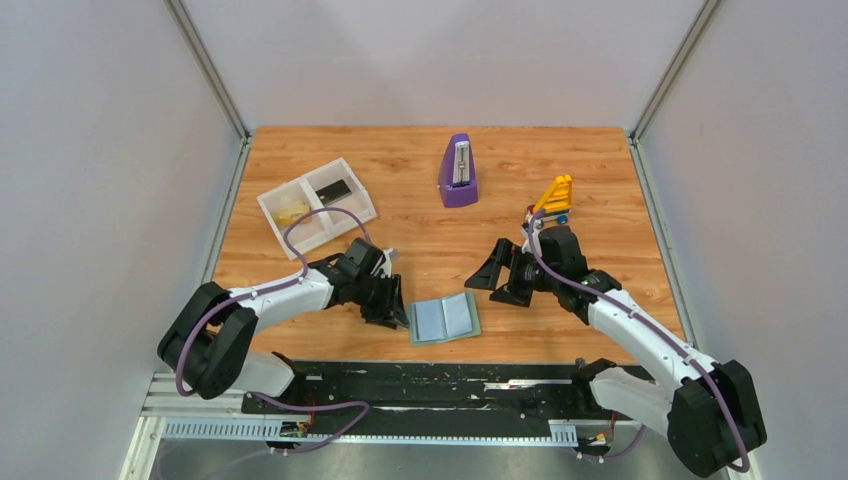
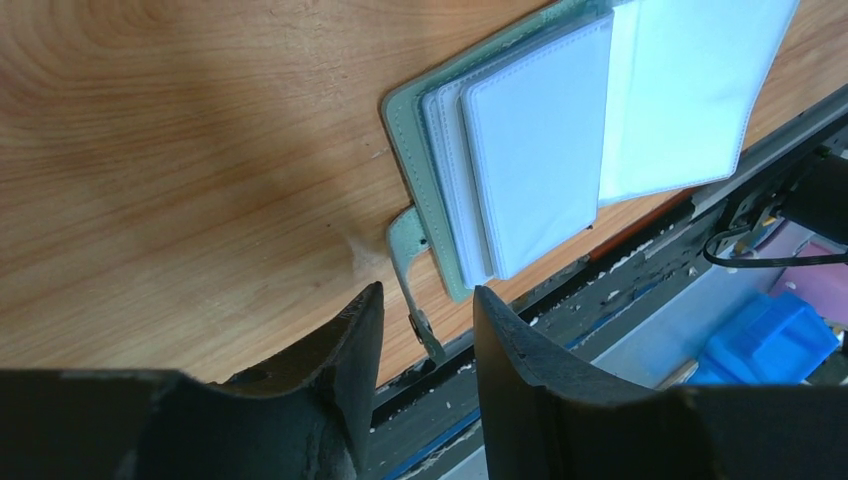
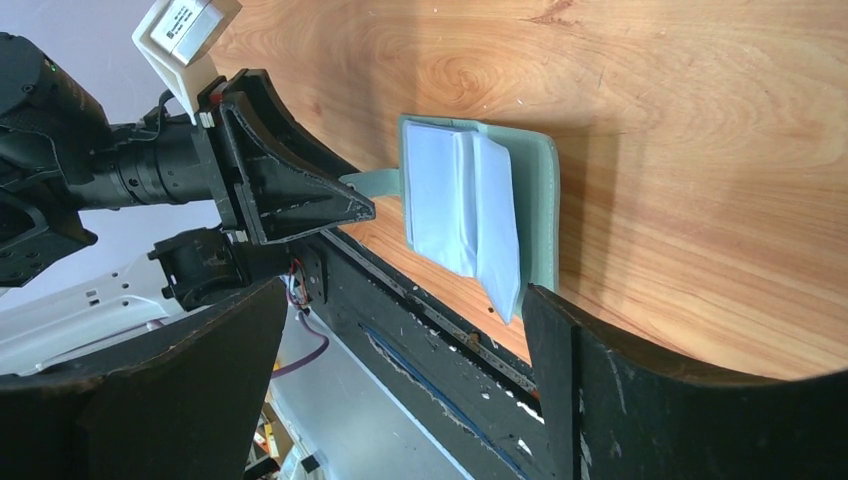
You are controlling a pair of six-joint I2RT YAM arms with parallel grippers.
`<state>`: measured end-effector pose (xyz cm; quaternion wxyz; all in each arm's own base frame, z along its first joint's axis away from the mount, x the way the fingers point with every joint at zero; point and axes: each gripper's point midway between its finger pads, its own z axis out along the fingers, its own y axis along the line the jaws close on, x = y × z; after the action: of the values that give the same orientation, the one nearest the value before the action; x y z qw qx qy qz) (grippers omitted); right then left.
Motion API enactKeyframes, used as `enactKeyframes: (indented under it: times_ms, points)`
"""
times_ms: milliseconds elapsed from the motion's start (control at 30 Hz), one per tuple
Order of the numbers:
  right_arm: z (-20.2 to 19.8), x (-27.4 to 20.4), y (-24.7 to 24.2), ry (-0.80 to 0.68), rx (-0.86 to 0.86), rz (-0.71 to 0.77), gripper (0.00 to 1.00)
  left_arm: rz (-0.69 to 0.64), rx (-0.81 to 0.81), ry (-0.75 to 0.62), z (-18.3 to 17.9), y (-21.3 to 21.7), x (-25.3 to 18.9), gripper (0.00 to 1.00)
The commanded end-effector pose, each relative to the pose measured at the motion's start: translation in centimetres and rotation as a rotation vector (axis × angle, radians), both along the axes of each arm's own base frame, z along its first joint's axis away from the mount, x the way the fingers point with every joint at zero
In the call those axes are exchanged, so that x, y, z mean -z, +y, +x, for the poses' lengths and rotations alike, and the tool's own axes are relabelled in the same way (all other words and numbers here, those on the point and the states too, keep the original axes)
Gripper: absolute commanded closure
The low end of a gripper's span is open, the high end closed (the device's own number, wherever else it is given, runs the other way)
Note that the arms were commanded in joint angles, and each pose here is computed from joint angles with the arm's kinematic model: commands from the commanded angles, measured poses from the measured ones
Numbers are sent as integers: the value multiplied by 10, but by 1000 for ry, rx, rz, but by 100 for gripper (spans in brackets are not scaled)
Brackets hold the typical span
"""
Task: Take the credit cards out of the card holder
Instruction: Remove the credit card from the card holder.
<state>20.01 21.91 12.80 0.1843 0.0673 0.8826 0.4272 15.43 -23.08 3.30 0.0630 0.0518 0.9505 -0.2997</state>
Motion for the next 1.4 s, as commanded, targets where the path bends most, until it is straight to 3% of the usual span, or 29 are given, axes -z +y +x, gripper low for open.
enactKeyframes:
  times_ms: [0, 33, 167, 300, 567, 933, 1367]
  points:
    - [5, -17, 6, -53, 5, 24, 10, -28, -12, -44, 10, -8, -4, 57]
    - [3, -14, 8, -45, 1, 25, 10, -30, -14, -45, 10, -8, -4, 60]
    - [-3, -16, 24, -45, -37, 18, 11, -60, -23, -65, 12, -12, -11, 85]
    - [-9, -20, 52, -38, -94, 24, 13, -83, -40, -114, 16, -11, -27, 100]
    - [-14, -1, 94, -25, -197, -63, 26, -169, -33, -199, 20, -18, -61, 100]
    - [-19, 42, 109, 72, -218, -178, 30, -182, -33, -182, 15, -17, -63, 100]
    - [-27, 70, 109, 129, -227, -239, 45, -179, -32, -179, 14, -17, -63, 100]
